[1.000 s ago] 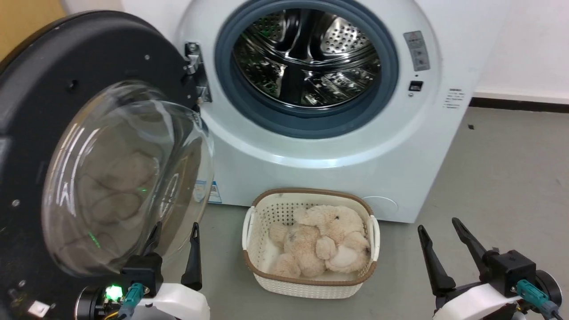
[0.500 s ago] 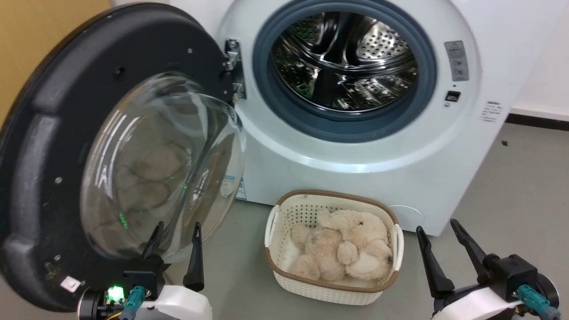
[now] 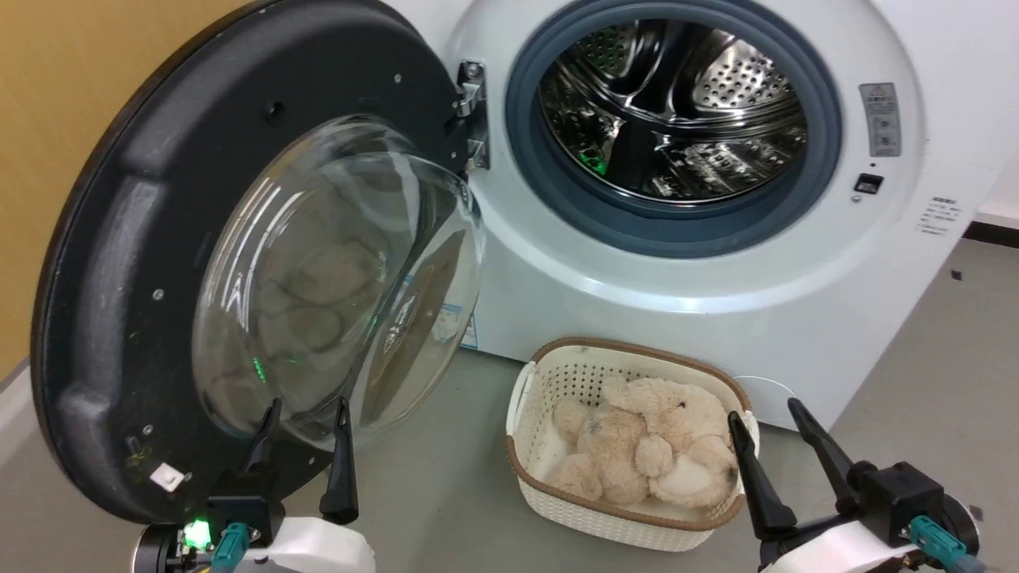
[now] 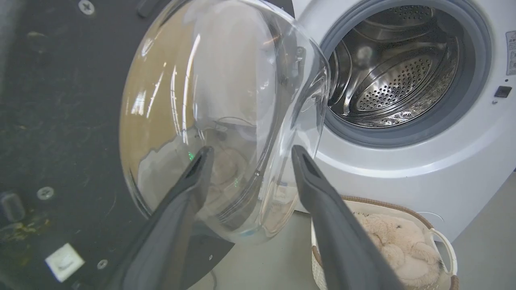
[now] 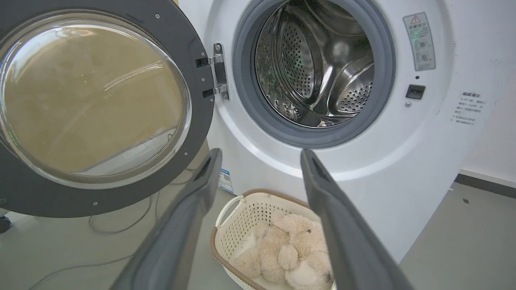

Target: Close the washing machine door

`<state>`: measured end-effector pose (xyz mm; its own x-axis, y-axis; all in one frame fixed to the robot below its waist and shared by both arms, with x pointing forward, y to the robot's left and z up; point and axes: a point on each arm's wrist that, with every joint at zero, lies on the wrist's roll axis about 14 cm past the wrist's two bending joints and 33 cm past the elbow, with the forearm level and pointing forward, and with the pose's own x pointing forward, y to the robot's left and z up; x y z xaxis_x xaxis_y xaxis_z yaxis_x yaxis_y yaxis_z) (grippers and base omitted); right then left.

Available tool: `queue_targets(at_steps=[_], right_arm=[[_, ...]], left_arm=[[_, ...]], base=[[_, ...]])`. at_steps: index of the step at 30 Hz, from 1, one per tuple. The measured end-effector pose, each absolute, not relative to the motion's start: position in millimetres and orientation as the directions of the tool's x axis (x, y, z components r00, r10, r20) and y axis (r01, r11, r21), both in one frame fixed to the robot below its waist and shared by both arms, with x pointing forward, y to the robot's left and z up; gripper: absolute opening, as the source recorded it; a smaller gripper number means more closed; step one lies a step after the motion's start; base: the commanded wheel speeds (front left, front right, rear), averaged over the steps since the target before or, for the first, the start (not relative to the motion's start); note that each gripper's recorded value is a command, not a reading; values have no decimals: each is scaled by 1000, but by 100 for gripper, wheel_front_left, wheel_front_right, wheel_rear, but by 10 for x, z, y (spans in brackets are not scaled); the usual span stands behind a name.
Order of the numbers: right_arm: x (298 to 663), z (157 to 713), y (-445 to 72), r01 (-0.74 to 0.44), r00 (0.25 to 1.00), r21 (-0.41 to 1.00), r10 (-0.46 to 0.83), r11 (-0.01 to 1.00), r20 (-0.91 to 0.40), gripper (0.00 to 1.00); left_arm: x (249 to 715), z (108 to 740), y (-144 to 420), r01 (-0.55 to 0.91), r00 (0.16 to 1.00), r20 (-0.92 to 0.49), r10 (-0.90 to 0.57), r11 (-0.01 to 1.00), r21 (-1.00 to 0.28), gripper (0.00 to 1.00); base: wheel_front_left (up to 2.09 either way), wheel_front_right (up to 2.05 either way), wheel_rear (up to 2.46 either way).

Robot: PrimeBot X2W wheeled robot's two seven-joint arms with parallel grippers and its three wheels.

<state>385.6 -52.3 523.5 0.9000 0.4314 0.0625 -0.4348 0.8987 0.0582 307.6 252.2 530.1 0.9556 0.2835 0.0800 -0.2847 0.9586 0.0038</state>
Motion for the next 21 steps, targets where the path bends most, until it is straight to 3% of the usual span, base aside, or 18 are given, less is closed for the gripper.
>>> queue_targets(at_steps=[21], right_arm=[[3914, 5214, 46, -584, 811, 101, 578, 805, 85, 100]], left_arm=[[2718, 5343, 2885, -447, 888, 114, 445, 895, -8, 100]], base=[[0, 0, 0]])
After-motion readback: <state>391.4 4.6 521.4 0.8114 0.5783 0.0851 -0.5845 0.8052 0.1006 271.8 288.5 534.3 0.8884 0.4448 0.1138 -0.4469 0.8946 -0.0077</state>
